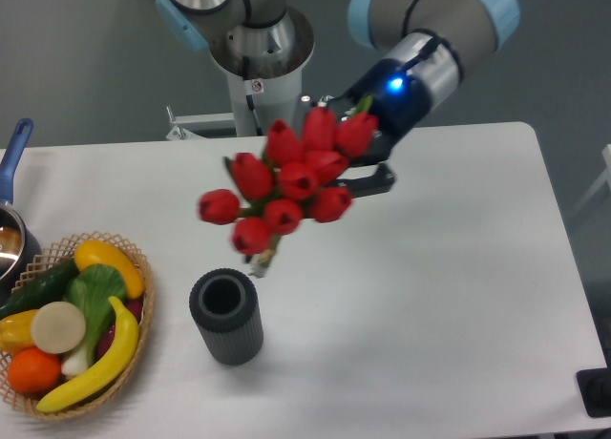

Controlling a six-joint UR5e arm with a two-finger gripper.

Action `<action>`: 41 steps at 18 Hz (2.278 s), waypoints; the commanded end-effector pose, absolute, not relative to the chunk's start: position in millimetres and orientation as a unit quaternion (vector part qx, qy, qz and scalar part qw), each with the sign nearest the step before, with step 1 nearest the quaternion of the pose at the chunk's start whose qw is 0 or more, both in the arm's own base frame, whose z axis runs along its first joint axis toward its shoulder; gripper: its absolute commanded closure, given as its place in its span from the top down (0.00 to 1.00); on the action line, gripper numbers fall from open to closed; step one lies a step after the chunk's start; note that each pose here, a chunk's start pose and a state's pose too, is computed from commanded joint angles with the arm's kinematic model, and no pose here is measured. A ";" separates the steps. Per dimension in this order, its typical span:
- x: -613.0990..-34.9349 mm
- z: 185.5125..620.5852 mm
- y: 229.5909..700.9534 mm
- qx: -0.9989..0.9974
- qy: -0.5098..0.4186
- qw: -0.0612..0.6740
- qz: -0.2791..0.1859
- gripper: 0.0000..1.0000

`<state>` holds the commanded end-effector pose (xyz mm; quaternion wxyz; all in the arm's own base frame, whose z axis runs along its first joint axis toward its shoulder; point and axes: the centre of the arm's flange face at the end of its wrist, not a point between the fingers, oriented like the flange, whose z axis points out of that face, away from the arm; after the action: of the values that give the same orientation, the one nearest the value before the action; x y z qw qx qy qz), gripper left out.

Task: Pick up the flowers from the vase
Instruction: 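Lift the gripped tulips up and out of the black vase, then carry the tulip bunch away from the vase and hold it above the table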

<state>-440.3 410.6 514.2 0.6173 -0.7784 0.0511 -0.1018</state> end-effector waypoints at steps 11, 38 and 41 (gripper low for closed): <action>-465.9 468.8 394.0 -0.912 0.015 0.405 0.067 0.00; -463.2 404.5 437.0 -0.989 0.067 0.123 0.050 0.00; -461.8 401.8 435.0 -0.990 0.066 0.114 0.044 0.00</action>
<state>-461.8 435.0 401.8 0.1145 -0.9902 0.0661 0.0440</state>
